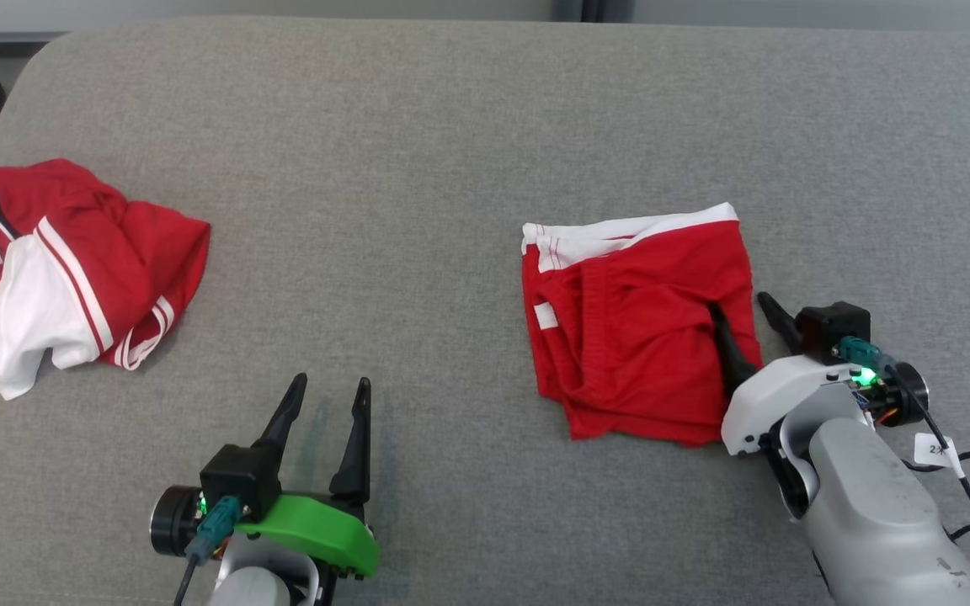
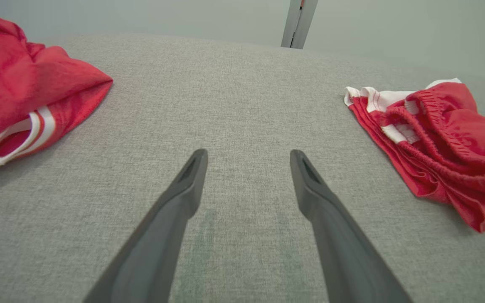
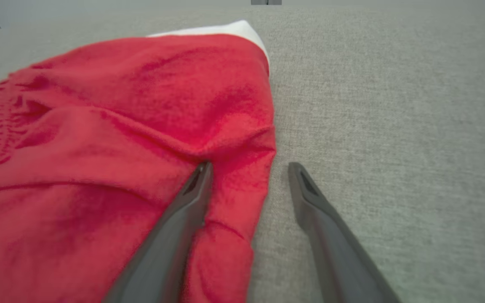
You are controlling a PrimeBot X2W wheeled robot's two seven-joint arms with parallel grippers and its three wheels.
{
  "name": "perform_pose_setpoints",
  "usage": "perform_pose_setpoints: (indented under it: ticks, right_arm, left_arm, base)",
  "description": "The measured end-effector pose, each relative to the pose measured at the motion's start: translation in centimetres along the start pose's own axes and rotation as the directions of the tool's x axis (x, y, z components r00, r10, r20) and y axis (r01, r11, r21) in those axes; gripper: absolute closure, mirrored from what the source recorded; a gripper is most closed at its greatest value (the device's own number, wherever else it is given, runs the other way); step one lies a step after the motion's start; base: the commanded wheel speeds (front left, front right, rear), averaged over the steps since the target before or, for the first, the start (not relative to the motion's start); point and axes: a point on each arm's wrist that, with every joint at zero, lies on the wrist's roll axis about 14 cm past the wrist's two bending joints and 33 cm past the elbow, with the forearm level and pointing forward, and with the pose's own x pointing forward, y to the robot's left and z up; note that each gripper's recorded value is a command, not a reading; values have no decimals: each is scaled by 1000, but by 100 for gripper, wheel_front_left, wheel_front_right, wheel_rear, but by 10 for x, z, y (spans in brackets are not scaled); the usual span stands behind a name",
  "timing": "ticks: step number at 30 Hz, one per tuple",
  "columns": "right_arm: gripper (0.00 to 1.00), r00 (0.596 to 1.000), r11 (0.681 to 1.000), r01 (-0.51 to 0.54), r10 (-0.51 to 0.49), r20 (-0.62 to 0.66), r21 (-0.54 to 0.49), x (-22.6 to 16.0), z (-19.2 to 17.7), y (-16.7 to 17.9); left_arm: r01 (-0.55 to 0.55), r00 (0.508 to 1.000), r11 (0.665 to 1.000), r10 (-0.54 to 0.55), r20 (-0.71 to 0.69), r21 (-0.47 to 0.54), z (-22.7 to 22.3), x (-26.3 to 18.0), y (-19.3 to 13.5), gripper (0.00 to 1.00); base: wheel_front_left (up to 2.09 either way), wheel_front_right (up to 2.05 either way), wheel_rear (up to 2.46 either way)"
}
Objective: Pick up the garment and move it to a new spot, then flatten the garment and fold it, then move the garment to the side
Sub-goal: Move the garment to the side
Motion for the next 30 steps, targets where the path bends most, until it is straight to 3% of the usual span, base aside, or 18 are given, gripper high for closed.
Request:
perform_pose_setpoints:
  ticks: [1, 9, 17, 23, 30]
  right_arm:
    - [99, 1000, 1000, -9, 9, -5, 3, 3, -2, 3]
    - [100, 999, 999, 39, -40, 7, 14, 1, 1, -14]
    - [100, 983, 984, 179, -180, 35, 15, -43, 4, -64]
    - [100, 953, 954, 297, -298, 58, 34, -89, 7, -102]
    - [100, 904, 906, 418, -423, 72, 68, -143, 5, -136]
  left_arm:
    - [-6, 1000, 1000, 6, -6, -1, -2, 0, 2, 0]
    - [25, 1000, 1000, -25, -9, 11, -3, 7, -5, 0]
    - [214, 977, 977, -214, 5, 16, 0, 24, -65, 0]
    - [398, 917, 917, -398, 7, 16, 0, 33, -129, 0]
    - [589, 808, 808, -588, -26, 4, -12, 28, -200, 0]
  base:
    - [0, 0, 0]
    - [0, 0, 0]
    - [0, 0, 0]
    - [0, 0, 0]
    - [0, 0, 0]
